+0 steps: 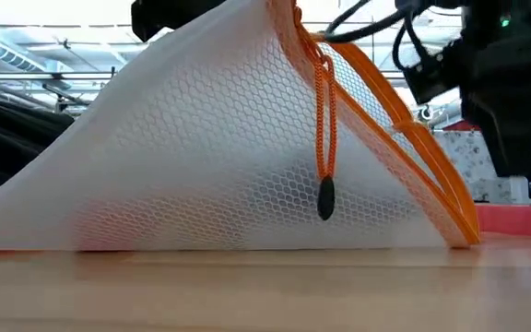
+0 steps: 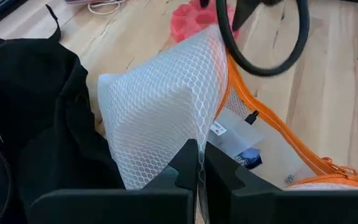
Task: Unpack backpack
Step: Put the pink medicine organizer into the orange zip bag
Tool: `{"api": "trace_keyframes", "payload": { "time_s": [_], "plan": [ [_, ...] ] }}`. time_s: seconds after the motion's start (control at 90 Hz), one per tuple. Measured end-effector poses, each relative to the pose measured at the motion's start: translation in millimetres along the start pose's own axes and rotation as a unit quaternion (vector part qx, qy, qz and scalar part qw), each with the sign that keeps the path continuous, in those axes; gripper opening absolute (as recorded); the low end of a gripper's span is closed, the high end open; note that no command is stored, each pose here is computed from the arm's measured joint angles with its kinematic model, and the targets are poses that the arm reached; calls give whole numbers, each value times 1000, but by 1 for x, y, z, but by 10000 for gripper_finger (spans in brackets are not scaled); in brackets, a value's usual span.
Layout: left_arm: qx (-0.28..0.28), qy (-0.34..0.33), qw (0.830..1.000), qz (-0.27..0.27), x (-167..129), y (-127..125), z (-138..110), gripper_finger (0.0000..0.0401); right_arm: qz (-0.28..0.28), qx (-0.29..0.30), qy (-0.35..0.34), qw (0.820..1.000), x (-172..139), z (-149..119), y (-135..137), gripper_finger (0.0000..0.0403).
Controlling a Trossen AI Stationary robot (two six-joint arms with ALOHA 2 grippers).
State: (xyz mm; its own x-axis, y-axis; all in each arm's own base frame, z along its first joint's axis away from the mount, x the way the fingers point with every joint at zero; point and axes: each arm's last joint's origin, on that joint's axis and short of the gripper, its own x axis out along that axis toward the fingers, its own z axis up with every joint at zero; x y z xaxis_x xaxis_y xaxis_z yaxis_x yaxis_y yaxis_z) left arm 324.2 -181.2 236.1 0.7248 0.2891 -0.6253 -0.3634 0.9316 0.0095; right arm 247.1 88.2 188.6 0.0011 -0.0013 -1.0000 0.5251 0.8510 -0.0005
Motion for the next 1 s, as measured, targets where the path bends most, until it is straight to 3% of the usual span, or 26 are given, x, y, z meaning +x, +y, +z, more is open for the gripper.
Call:
{"api": "trace_keyframes", "payload": {
  "time_s": [0.322, 0.667, 1.0],
  "plan": [
    [-5, 5, 1000, -9, 0, -1, 0, 0, -36, -12, 28, 999, 35, -3, -9, 322],
    [-7, 5, 1000, -12, 0, -1, 0, 0, -7, -43, 16, 999, 47, -1, -5, 319],
    [-7, 6, 1000, -12, 0, -1, 0, 0, 8, -67, 19, 998, 47, -2, -2, 232]
  ]
}}
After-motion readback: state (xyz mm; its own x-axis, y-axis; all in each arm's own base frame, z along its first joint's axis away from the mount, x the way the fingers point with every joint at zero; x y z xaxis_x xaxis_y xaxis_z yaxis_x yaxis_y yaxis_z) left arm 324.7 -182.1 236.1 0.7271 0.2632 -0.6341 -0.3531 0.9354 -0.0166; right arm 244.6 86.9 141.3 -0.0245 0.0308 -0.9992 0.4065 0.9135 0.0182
